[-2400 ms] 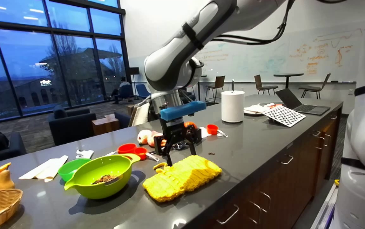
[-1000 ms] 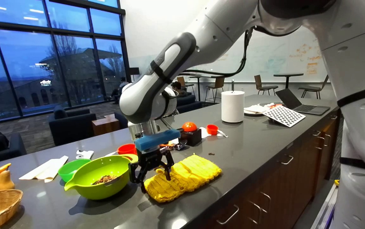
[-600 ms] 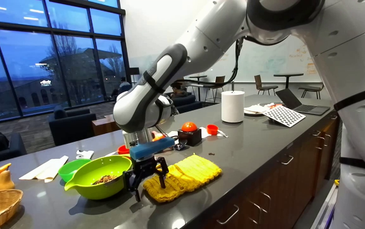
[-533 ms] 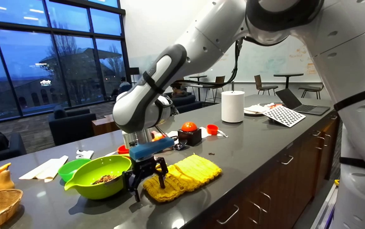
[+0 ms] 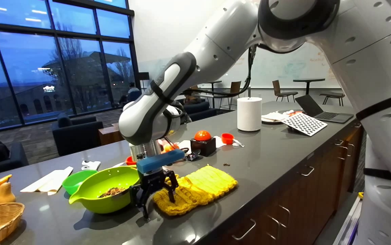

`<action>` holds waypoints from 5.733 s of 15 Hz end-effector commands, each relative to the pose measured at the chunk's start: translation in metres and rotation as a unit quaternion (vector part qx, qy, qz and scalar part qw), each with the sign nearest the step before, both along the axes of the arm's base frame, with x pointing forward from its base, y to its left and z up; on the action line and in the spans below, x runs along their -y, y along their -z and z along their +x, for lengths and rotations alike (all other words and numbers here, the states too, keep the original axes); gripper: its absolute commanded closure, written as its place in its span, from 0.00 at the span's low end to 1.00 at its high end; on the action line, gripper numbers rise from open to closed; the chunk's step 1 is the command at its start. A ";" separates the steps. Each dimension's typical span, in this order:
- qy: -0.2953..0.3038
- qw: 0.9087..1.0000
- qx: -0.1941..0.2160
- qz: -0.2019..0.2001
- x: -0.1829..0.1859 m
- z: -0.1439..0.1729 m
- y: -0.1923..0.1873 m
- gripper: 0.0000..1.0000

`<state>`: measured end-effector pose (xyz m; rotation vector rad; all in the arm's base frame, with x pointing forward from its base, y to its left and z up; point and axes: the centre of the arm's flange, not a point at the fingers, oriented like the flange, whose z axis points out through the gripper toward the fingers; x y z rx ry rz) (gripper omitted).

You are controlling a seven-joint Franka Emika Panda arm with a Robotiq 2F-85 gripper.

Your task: Fold the yellow object, then move it to the right

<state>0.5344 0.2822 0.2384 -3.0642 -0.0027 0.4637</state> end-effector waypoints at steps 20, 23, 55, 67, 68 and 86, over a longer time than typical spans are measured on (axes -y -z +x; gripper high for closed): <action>-0.005 0.997 -0.007 -0.081 -0.001 -0.015 -0.123 0.98; 0.025 0.995 -0.022 -0.091 0.028 -0.029 -0.157 0.98; 0.114 0.988 -0.078 -0.066 0.126 -0.035 -0.111 0.03; 0.012 0.995 -0.033 -0.093 0.051 -0.008 -0.041 0.00; -0.001 0.994 -0.038 -0.104 0.049 -0.005 -0.036 0.00; -0.062 0.969 -0.110 -0.214 0.066 -0.014 0.001 0.32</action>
